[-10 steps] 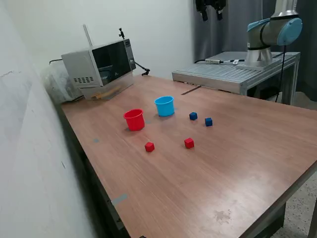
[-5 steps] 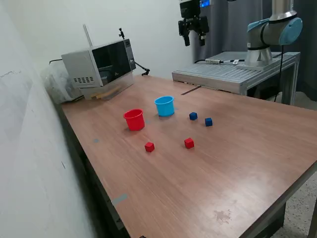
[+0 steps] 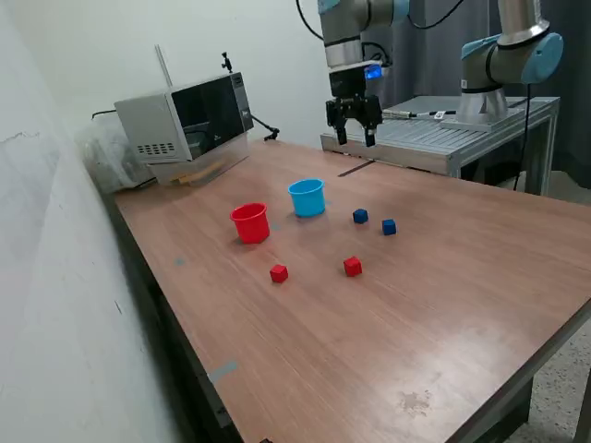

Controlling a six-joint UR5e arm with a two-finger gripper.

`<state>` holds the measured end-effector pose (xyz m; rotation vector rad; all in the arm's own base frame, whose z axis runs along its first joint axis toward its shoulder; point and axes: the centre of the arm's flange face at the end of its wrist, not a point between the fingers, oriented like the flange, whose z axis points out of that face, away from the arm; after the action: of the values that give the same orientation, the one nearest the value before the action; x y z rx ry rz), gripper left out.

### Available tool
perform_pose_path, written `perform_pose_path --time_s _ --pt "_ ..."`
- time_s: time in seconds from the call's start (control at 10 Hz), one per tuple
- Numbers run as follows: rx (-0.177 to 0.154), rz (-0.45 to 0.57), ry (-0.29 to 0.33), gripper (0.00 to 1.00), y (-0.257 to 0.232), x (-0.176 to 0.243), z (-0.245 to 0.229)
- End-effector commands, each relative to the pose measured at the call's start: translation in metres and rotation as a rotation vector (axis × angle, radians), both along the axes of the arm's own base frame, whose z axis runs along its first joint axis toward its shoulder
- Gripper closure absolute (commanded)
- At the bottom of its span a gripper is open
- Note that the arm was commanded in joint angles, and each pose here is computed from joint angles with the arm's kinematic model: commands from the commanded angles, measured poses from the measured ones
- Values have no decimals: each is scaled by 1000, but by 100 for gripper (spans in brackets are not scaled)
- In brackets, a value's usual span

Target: Place red objects in the red bin, and blue objects in the blue bin.

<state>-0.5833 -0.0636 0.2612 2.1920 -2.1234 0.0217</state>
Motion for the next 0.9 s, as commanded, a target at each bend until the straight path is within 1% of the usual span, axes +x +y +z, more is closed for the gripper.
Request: perform_pose_path --time_s 0.0,0.2,0.3,0.6,0.8 --pt "-26 4 -29 0 -2 -12 -52" --pt "-27 16 -36 0 -9 -16 -71" --pt "-25 33 -25 0 -18 -19 -82" --pt "-26 35 -60 0 -19 -23 -120" --pt "-27 33 -87 0 -17 -24 -138"
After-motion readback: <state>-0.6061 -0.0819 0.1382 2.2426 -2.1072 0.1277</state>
